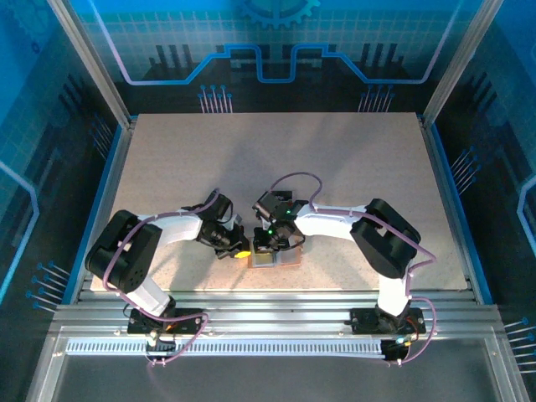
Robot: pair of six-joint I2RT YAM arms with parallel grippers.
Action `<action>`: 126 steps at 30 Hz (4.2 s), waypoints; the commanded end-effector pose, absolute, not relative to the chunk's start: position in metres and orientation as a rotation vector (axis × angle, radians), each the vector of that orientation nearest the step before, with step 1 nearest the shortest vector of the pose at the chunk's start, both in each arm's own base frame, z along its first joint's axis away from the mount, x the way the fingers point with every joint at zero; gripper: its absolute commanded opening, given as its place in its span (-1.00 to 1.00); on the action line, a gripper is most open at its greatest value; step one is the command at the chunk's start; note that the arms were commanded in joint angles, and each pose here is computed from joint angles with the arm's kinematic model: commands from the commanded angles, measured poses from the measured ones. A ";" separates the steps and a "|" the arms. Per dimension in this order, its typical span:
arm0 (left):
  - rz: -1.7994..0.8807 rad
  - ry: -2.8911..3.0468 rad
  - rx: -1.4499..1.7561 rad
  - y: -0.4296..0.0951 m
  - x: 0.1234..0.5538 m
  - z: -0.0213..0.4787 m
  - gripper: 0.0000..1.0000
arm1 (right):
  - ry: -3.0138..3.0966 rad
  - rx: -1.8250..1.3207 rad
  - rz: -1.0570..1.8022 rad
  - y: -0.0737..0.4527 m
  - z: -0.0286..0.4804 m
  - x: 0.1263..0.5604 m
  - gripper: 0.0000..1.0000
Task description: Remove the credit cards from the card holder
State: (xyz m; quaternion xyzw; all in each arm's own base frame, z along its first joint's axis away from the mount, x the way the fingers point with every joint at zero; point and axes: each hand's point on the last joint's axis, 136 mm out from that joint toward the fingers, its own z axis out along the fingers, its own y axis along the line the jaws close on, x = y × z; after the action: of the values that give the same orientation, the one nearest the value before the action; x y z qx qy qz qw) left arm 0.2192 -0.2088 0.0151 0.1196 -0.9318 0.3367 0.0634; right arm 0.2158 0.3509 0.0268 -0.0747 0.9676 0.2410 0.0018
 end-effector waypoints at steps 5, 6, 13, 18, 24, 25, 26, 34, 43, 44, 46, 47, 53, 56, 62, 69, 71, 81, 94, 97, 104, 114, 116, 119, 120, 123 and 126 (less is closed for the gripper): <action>0.946 -2.794 0.366 -0.202 0.204 0.002 -0.91 | 3.078 -0.220 0.582 0.324 0.023 0.207 -0.79; 0.946 -2.794 0.363 -0.203 0.204 0.002 -0.91 | 3.077 -0.217 0.574 0.322 0.023 0.207 -0.79; 0.945 -2.795 0.363 -0.203 0.204 0.003 -0.91 | 3.069 -0.201 0.557 0.314 0.027 0.206 -0.79; 0.980 -2.810 0.345 -0.206 0.210 0.012 -0.92 | 3.074 -0.201 0.551 0.313 0.024 0.206 -0.80; 1.114 -2.820 0.328 -0.220 0.225 0.042 -0.91 | 3.075 -0.196 0.570 0.315 0.023 0.204 -0.80; 1.167 -2.794 0.328 -0.225 0.227 0.046 -0.90 | 3.076 -0.196 0.567 0.315 0.022 0.204 -0.80; 1.207 -2.769 0.338 -0.230 0.228 0.048 -0.90 | 3.076 -0.196 0.566 0.314 0.023 0.204 -0.80; 1.235 -2.692 0.355 -0.241 0.222 0.035 -0.90 | 3.072 -0.199 0.568 0.315 0.025 0.204 -0.79; 1.099 -2.711 0.368 -0.230 0.213 0.013 -0.91 | 3.061 -0.208 0.543 0.315 0.032 0.208 -0.59; 1.094 -2.710 0.367 -0.230 0.213 0.012 -0.91 | 3.058 -0.213 0.533 0.315 0.034 0.210 -0.55; 1.086 -2.712 0.366 -0.230 0.213 0.010 -0.91 | 3.053 -0.216 0.511 0.313 0.036 0.212 -0.45; 1.083 -2.713 0.366 -0.229 0.213 0.010 -0.91 | 3.050 -0.219 0.504 0.313 0.038 0.212 -0.43; 1.079 -2.714 0.359 -0.229 0.213 0.010 -0.92 | 3.048 -0.243 0.440 0.308 0.043 0.215 -0.31; 1.077 -2.714 0.358 -0.230 0.213 0.010 -0.92 | 3.041 -0.255 0.392 0.305 0.047 0.217 -0.23; 1.069 -2.715 0.358 -0.229 0.213 0.009 -0.92 | 3.039 -0.290 0.289 0.299 0.054 0.218 -0.09; 1.069 -2.713 0.358 -0.229 0.213 0.009 -0.92 | 3.033 -0.304 0.218 0.291 0.057 0.221 -0.05; 1.069 -2.713 0.358 -0.229 0.213 0.009 -0.92 | 3.031 -0.303 0.201 0.288 0.058 0.222 -0.06; 1.083 -2.717 0.350 -0.231 0.215 0.013 -0.92 | 3.033 -0.283 0.137 0.262 0.060 0.225 -0.13; 1.172 -2.746 0.322 -0.240 0.229 0.039 -0.88 | 3.040 -0.221 0.108 0.229 0.059 0.227 -0.15; 1.186 -2.752 0.312 -0.243 0.231 0.045 -0.88 | 3.044 -0.213 0.115 0.227 0.058 0.226 -0.18; 1.204 -2.758 0.278 -0.253 0.233 0.054 -0.87 | 3.021 -0.211 0.171 0.230 0.065 0.227 -0.29; 1.187 -2.765 0.258 -0.259 0.230 0.053 -0.88 | 2.961 -0.189 0.591 0.275 0.078 0.226 -0.38; 1.178 -2.766 0.256 -0.259 0.229 0.052 -0.88 | 2.939 -0.190 0.732 0.290 0.080 0.225 -0.39; 1.160 -2.768 0.257 -0.257 0.227 0.050 -0.88 | 2.924 -0.180 0.877 0.307 0.078 0.225 -0.41; 1.156 -2.770 0.258 -0.257 0.226 0.049 -0.88 | 2.923 -0.176 0.914 0.311 0.077 0.225 -0.41; 1.141 -2.767 0.264 -0.256 0.224 0.045 -0.88 | 2.921 -0.163 1.009 0.324 0.073 0.225 -0.43; 1.126 -2.770 0.266 -0.254 0.222 0.042 -0.88 | 2.931 -0.155 1.033 0.328 0.066 0.226 -0.44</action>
State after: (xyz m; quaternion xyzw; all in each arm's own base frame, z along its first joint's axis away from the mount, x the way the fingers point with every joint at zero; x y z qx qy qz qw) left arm 0.2275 -0.2553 0.0426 0.0848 -0.9171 0.3847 0.0615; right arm 0.2248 0.3170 0.0693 -0.0603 0.9522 0.2976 0.0320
